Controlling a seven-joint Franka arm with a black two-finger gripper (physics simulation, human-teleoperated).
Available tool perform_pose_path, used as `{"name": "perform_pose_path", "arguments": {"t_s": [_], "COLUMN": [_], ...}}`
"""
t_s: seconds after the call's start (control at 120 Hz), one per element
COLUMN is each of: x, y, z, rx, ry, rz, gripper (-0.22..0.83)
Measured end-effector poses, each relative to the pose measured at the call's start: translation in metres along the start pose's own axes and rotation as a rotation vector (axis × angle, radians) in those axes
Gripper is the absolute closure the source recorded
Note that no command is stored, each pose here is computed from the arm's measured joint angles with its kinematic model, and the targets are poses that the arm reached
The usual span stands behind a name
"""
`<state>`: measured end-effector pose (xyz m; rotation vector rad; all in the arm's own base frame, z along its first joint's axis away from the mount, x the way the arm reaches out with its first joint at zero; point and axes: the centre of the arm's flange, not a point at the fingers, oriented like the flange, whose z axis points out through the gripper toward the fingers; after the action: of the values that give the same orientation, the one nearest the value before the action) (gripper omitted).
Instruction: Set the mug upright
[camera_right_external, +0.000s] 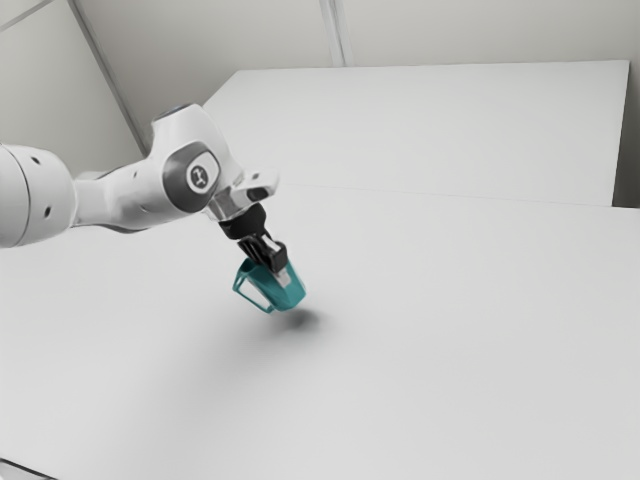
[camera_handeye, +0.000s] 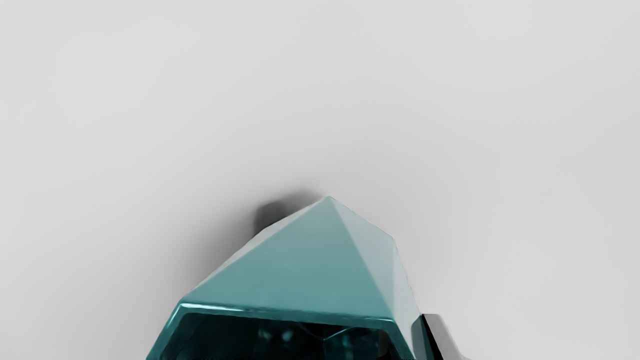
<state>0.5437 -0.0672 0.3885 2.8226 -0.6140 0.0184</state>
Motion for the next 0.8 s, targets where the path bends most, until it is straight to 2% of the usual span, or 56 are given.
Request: {"name": "perform_pose_path", "arguments": {"t_s": [0.183,0.383,0.8], "x": [0.009,0.023,0.025], "y": [0.0,-0.03,-0.058], "z": [0.0,0.008,0.043], "rx": [0.157,0.283,0.365], "ry": [-0.049,-0.082,-0.164], "rz": [0.061,0.057,0.044], "gripper": [0.78,0.78,0.78]}}
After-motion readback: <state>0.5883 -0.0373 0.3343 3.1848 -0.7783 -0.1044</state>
